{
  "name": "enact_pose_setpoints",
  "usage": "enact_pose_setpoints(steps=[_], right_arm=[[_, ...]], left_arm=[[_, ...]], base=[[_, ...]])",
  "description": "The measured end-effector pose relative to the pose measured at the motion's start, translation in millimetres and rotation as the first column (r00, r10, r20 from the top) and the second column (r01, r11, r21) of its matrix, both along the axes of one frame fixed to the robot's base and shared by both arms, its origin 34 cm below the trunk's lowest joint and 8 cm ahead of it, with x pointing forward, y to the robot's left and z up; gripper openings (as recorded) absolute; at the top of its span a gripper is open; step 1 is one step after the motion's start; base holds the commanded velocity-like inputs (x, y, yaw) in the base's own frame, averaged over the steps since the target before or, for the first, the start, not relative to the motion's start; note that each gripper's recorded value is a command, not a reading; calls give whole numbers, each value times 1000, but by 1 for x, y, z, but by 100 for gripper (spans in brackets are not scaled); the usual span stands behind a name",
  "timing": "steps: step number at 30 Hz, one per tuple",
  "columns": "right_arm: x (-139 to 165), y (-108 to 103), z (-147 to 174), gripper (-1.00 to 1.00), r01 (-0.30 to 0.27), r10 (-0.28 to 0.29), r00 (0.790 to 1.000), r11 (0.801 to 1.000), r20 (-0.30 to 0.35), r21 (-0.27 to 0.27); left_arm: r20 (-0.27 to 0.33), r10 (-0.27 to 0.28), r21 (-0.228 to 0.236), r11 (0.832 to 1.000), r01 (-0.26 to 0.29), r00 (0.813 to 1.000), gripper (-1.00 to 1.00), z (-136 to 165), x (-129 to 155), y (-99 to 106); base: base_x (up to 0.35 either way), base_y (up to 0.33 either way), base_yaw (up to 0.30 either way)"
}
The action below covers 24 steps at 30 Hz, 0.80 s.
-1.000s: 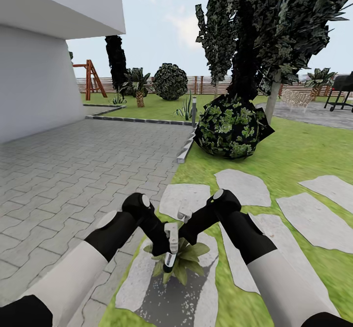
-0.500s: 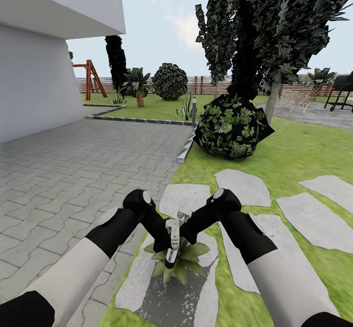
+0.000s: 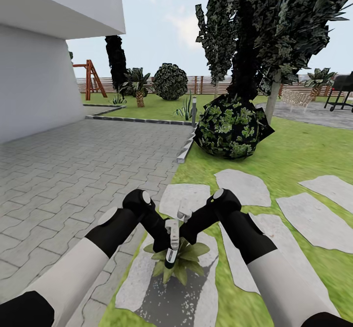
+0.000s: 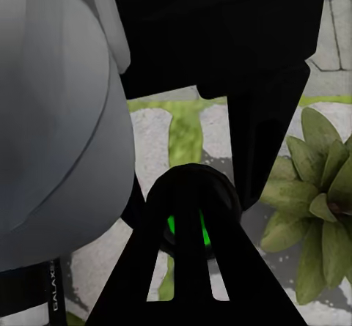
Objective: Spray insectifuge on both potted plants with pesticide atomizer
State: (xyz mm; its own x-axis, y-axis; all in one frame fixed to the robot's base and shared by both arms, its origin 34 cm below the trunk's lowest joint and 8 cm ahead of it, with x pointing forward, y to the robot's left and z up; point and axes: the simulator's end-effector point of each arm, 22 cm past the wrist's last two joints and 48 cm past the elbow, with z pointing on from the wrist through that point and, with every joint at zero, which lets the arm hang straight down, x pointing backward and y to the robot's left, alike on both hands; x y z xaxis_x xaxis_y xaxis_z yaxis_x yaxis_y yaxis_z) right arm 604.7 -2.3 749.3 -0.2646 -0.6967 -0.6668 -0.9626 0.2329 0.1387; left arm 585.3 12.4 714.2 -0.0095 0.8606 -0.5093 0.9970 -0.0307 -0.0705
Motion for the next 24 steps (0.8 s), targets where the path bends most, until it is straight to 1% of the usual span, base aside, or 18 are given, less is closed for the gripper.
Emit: enact_pose_setpoints(steps=[14, 20, 22, 24], right_arm=[[-2, 2, 0, -100, -3, 3, 1000, 1000, -12, 12], [0, -1, -2, -100, 1, -1, 1000, 1000, -5, -5], [0, -1, -3, -100, 1, -1, 1000, 1000, -3, -8], [0, -1, -3, -100, 1, -1, 1000, 1000, -3, -8]], left_arm=[[2, 5, -2, 1000, -5, 1000, -100, 0, 2, 4], [1, 7, 2, 1000, -7, 1000, -100, -2, 3, 7], [-5, 12, 8, 1000, -12, 1000, -100, -5, 4, 12], [-23, 31, 18, 999, -31, 999, -100, -11, 6, 21]], base=[[0, 0, 0], [0, 0, 0], [0, 0, 0], [0, 0, 0]])
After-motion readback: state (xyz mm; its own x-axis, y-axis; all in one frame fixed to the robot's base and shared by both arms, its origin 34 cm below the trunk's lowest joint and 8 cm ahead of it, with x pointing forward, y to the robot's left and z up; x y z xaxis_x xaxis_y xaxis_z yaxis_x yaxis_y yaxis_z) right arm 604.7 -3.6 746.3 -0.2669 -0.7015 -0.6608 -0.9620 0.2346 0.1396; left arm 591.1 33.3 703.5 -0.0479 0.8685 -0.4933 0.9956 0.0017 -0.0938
